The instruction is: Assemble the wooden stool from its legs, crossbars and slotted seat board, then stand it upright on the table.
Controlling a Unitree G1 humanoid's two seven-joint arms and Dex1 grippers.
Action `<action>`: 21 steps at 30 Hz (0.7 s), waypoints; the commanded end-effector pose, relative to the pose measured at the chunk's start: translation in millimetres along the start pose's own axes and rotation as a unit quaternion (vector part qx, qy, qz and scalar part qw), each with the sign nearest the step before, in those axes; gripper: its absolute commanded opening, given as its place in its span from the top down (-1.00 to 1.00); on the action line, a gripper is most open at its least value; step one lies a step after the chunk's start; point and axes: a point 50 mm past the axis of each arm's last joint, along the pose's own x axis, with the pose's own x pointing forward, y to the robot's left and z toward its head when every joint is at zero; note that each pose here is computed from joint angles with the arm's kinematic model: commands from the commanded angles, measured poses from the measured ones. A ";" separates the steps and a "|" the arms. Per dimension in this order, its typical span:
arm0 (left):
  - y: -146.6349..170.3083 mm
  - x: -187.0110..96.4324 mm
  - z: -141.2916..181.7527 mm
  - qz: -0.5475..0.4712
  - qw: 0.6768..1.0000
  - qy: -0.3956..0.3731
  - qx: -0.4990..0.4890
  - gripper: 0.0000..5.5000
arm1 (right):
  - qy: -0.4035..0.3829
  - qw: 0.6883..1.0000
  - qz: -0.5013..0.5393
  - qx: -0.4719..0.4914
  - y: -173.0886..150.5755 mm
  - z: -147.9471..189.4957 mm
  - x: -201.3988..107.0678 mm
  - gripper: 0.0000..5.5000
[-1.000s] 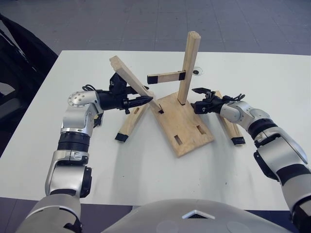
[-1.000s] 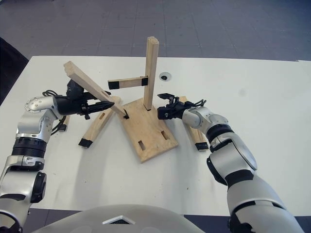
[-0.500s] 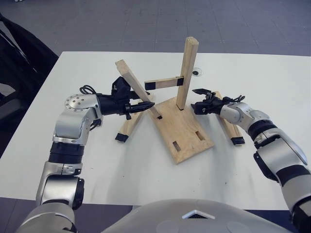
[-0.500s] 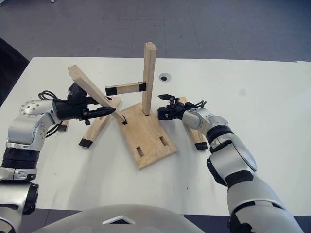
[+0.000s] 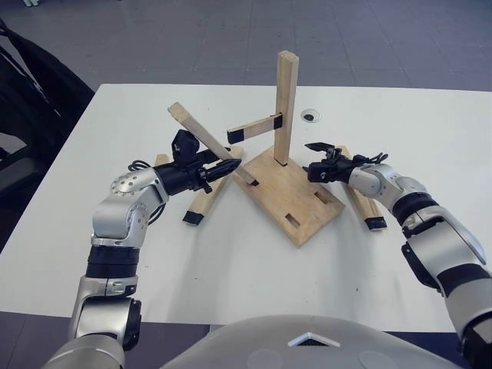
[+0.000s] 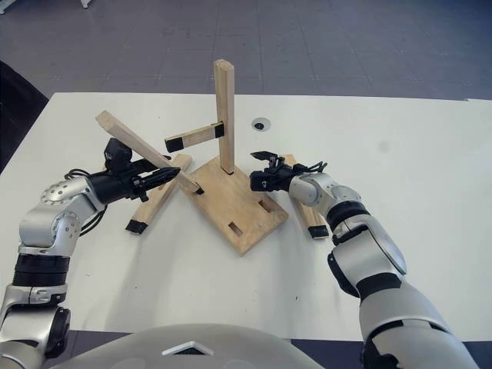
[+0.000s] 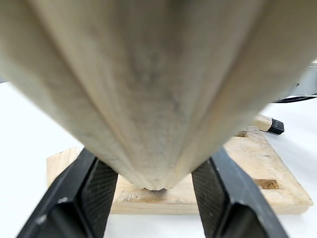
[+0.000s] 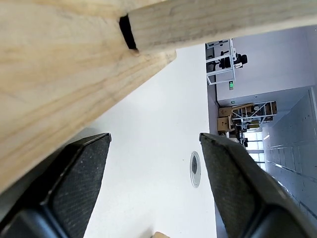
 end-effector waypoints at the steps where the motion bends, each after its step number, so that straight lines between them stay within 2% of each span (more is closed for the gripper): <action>1: 4.2 -11.1 -61.8 0.042 0.986 0.153 -0.060 0.25 | -0.027 0.998 0.042 0.033 -9.8 3.4 -9.9 -0.20; 5: 14.9 -6.7 -42.4 0.029 0.990 0.137 -0.028 0.25 | 0.007 0.992 0.116 0.044 12.9 -6.4 -15.6 -0.20; 10: 9.0 -1.9 -16.8 -0.027 0.993 0.113 -0.005 0.25 | 0.045 0.992 0.102 0.059 13.8 -13.4 -10.9 -0.20; 15: 3.9 -3.8 -9.6 -0.060 0.982 0.174 0.031 0.25 | -0.021 0.990 0.124 0.063 25.1 6.7 -6.1 -0.20; 19: 8.7 -10.9 -35.0 -0.020 0.970 0.240 0.001 0.25 | -0.051 0.989 0.119 0.067 22.9 17.7 -7.8 -0.20; 21: 7.4 -15.1 -47.5 -0.011 0.971 0.236 -0.020 0.25 | -0.048 0.989 0.121 0.063 23.6 17.9 -9.4 -0.20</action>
